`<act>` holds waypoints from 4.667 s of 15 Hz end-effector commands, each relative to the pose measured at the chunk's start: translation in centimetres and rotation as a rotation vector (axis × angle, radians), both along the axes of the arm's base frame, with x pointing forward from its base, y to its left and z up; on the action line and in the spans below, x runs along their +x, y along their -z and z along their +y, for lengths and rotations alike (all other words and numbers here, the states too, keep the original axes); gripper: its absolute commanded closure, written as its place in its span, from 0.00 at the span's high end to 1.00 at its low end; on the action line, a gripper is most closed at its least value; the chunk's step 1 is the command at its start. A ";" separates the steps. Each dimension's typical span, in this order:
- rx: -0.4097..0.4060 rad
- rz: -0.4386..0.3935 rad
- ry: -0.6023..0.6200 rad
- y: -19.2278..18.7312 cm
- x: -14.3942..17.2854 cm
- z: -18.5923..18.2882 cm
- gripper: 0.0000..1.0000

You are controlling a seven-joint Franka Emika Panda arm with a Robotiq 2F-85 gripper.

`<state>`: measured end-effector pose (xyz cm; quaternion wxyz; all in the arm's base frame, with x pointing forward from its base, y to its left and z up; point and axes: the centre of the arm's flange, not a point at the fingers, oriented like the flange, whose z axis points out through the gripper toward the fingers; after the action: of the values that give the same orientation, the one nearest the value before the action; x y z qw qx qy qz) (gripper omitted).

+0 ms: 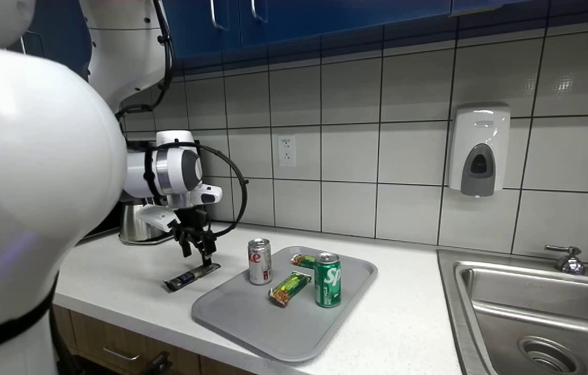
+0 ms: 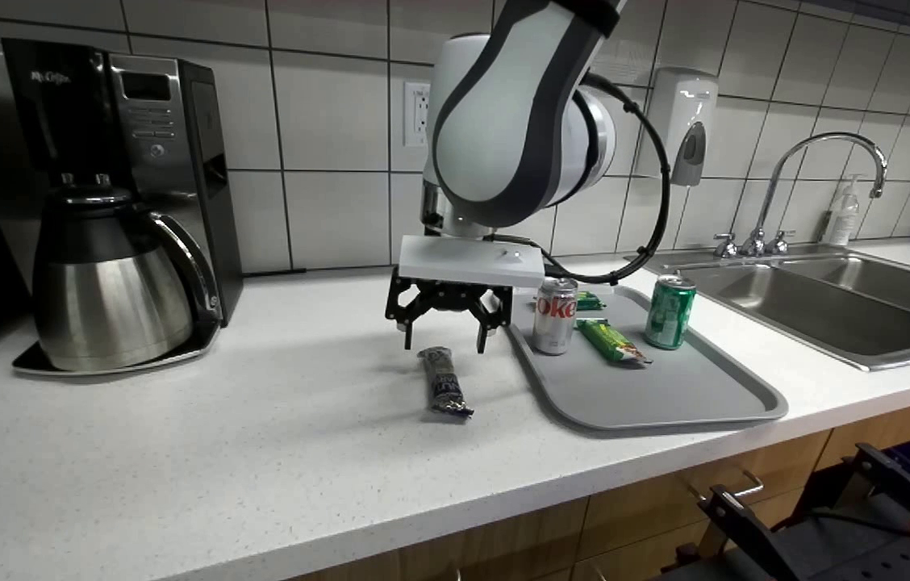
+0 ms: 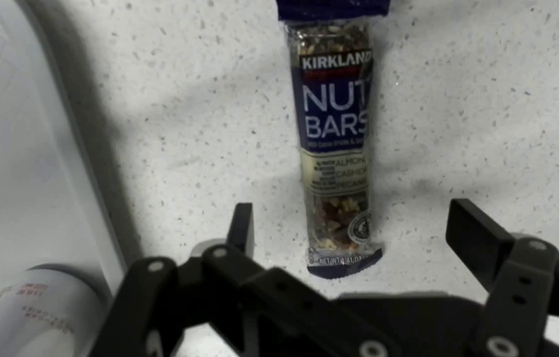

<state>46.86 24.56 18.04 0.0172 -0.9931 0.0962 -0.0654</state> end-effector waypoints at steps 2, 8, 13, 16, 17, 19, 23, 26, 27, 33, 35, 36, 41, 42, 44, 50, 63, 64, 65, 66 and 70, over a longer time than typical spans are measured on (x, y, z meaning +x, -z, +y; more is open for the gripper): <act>-0.015 -0.021 -0.005 -2.9 0.5 -0.2 1.00; -0.013 -0.073 0.020 -5.9 1.7 -1.3 1.00; -0.016 -0.117 0.036 -8.2 2.5 -2.4 1.00; -0.010 -0.137 0.041 -9.4 3.0 -3.3 1.00; -0.005 -0.142 0.045 -9.8 3.2 -3.7 1.00; 0.006 -0.154 0.059 -10.6 3.6 -4.6 1.00; 0.018 -0.171 0.088 -11.8 4.2 -6.8 1.00; 0.017 -0.180 0.109 -12.4 4.5 -8.6 1.00; 0.015 -0.181 0.113 -12.6 4.5 -9.3 1.00; 0.006 -0.183 0.120 -13.1 4.3 -13.1 1.00; 0.004 -0.181 0.119 -13.3 4.3 -14.4 1.00; 0.003 -0.181 0.119 -13.3 4.2 -15.2 1.00; 0.011 -0.170 0.099 -13.4 3.8 -18.6 1.00; 0.013 -0.166 0.094 -13.4 3.7 -19.2 1.00; 0.016 -0.158 0.085 -13.1 3.5 -20.5 1.00; -0.003 -0.140 0.065 -12.6 2.8 -24.0 1.00; -0.043 -0.080 0.078 -10.7 1.3 -26.8 1.00; -0.046 -0.075 0.079 -10.5 1.2 -26.9 1.00; -0.049 -0.073 0.080 -10.3 1.1 -27.0 1.00; -0.050 -0.069 0.078 -10.1 1.1 -27.1 1.00; -0.051 -0.058 0.075 -9.5 1.0 -27.3 1.00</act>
<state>48.32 -2.29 27.28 -0.0010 -0.9846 0.1390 -0.1056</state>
